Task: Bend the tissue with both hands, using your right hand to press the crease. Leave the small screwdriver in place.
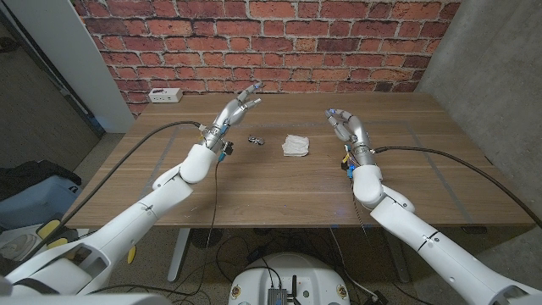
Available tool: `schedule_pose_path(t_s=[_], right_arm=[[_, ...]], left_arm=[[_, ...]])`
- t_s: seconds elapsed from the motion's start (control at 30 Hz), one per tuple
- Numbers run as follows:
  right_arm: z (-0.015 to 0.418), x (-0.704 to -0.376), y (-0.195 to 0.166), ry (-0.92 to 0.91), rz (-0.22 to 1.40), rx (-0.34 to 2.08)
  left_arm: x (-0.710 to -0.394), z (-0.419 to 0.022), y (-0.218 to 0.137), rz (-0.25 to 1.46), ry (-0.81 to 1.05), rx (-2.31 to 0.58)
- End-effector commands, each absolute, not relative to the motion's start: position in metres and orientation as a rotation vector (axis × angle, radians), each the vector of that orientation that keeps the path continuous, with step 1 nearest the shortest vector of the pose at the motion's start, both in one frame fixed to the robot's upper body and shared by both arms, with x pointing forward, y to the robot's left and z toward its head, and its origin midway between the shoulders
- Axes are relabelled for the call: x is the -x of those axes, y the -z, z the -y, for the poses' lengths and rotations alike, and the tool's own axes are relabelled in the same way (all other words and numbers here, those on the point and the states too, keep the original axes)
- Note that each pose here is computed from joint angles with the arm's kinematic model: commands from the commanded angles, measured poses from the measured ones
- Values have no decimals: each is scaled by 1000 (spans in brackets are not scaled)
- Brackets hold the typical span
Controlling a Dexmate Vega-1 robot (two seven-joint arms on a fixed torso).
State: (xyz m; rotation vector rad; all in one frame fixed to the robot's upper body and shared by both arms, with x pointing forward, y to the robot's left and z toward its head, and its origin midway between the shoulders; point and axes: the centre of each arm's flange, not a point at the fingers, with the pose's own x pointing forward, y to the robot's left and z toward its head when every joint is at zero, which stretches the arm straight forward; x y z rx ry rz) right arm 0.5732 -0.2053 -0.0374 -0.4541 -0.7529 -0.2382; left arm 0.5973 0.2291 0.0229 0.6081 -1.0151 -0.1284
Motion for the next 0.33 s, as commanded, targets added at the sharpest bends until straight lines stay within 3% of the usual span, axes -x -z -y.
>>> schedule_pose_path(t_s=[0.03, 0.33], right_arm=[[220, -559, 39, 272, 812, 216], [228, -541, 43, 333, 847, 111]], left_arm=[[-604, -254, -16, 981, 219, -531], [-614, -263, 1, 897, 223, -489]])
